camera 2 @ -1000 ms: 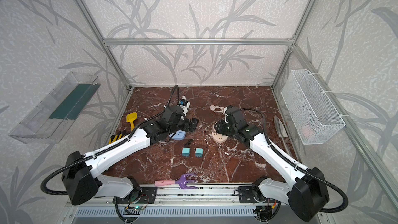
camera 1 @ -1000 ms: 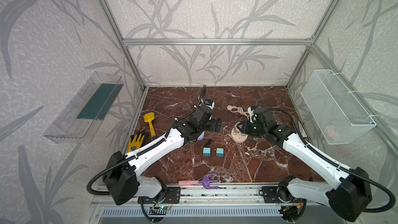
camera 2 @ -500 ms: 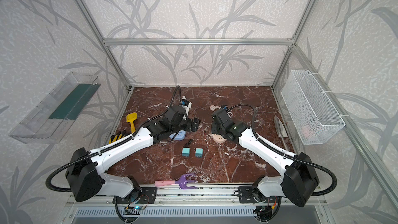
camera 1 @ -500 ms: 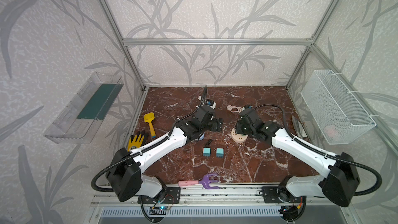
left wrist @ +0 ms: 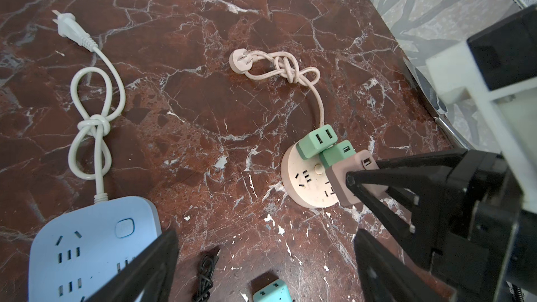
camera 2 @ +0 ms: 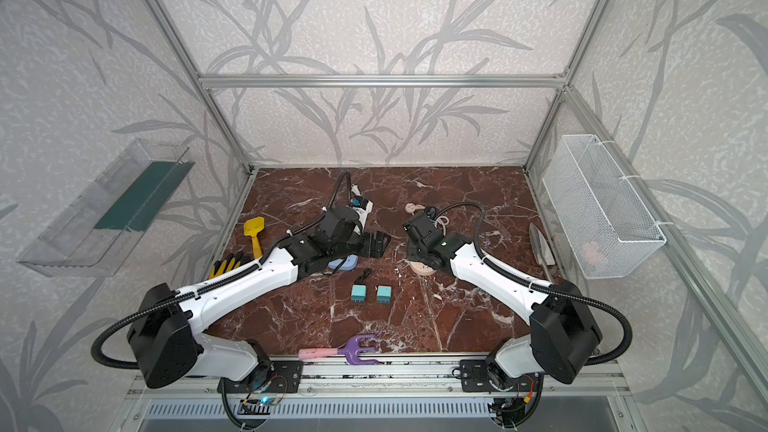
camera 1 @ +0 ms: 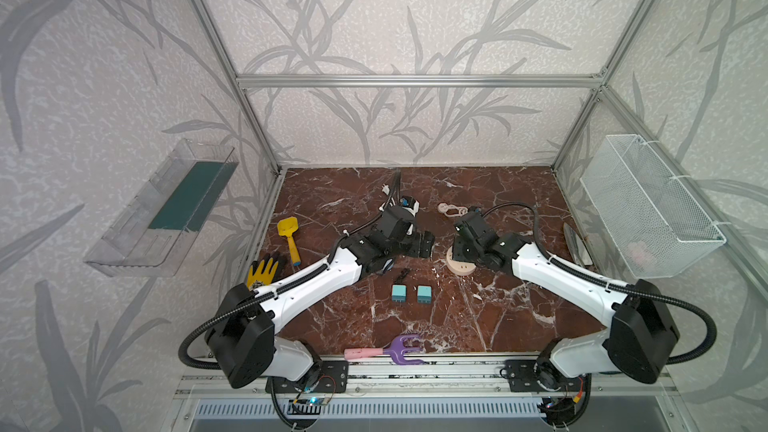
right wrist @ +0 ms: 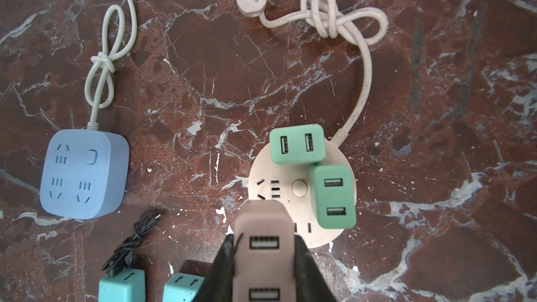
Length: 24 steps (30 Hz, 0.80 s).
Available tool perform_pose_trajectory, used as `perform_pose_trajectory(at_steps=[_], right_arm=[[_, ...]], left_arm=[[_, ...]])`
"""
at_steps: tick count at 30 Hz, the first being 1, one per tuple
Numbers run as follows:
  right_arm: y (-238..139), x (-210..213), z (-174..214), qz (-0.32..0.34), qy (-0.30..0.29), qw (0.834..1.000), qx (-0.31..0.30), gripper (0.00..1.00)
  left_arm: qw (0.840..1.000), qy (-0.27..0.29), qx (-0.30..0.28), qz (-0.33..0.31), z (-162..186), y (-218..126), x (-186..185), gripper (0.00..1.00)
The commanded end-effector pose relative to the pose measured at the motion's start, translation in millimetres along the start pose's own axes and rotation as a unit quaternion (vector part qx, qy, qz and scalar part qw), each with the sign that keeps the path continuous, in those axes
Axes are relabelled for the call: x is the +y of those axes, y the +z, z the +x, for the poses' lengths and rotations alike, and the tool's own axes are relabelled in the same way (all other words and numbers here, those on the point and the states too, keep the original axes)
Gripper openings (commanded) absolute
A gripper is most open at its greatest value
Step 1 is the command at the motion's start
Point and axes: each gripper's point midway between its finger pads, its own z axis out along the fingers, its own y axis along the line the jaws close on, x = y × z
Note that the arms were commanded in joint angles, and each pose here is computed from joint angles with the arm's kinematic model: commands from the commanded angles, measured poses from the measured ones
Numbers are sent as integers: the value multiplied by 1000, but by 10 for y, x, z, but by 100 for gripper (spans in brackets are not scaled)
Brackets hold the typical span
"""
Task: Insert the plug
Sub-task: 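Move the pink adapter over the free strip socket with the right gripper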
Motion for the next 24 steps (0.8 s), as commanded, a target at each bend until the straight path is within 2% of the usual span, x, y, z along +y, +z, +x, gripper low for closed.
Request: perform_pose_trajectory(at_steps=[1, 24], right_arm=[[49, -24, -19, 12, 0, 1000, -8, 0], [325, -89, 65, 46, -20, 999, 2, 0]], left_arm=[[1000, -9, -23, 8, -62, -69, -12, 93], [1000, -5, -17, 4, 5, -54, 25, 92]])
